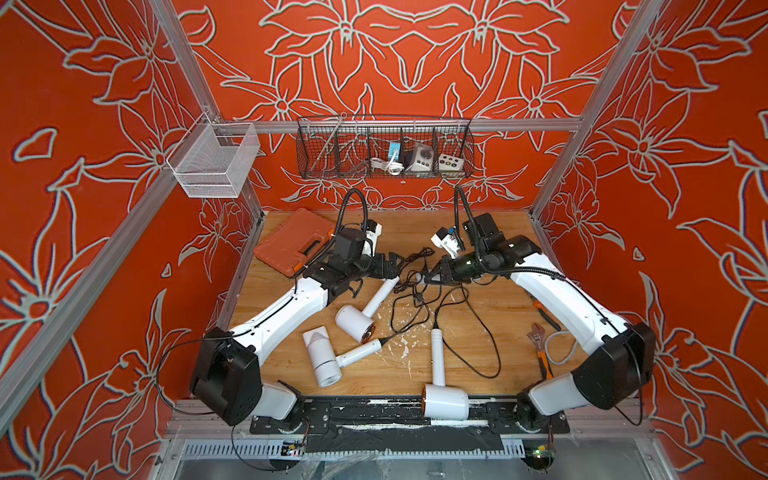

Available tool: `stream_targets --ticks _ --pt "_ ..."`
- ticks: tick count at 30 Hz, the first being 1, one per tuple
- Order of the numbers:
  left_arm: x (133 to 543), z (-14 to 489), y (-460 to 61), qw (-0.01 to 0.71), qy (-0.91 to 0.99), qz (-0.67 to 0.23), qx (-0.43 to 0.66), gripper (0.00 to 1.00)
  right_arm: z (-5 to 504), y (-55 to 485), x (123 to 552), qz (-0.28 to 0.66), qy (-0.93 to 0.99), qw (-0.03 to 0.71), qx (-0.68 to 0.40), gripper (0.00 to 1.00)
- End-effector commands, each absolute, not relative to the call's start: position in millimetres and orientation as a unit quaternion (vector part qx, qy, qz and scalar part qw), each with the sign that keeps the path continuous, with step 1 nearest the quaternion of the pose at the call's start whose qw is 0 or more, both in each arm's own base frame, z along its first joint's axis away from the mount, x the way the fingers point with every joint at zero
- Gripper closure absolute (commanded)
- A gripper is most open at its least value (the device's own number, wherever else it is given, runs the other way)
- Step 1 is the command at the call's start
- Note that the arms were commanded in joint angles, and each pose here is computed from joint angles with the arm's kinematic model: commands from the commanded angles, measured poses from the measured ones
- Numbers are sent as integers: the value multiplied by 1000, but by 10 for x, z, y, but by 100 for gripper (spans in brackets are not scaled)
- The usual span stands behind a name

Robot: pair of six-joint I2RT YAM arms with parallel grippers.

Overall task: Charge the blow dryers
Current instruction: Pick up the plug from the center of the board.

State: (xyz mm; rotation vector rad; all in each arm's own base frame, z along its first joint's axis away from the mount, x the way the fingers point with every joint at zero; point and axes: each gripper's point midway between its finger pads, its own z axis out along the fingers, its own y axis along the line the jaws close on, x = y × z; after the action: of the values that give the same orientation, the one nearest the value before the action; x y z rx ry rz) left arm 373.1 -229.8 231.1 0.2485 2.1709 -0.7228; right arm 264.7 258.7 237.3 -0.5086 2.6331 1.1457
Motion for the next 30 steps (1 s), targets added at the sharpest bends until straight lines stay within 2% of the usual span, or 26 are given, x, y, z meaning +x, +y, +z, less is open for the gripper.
stream_targets --ticks 1,6,10,13,17,23,27,30 --pt "3740 2419 -2343 412 852 -307 101 2 2246 2415 2539 328 915 106 -208 100" --pt "3488 2494 -2584 345 836 -421 74 3 2173 2289 2576 254 927 142 -235 100" --pt "3271 2599 -2745 293 806 -511 59 5 2298 2286 2669 233 923 180 -249 100" --pt "3247 2666 -2715 309 802 -508 67 6 2544 2468 2631 290 902 184 -263 100" --pt "3252 2647 -2695 331 798 -496 87 9 2532 2422 2693 257 909 178 -274 100" --pt "3169 2650 -2860 241 785 -569 45 11 2634 2445 2749 267 891 235 -281 100" --pt "3116 2750 -2926 217 754 -620 30 22 2607 2493 2759 277 884 237 -291 100" --pt "3196 2774 -2917 268 765 -580 83 39 2560 2576 2697 298 883 204 -301 100"
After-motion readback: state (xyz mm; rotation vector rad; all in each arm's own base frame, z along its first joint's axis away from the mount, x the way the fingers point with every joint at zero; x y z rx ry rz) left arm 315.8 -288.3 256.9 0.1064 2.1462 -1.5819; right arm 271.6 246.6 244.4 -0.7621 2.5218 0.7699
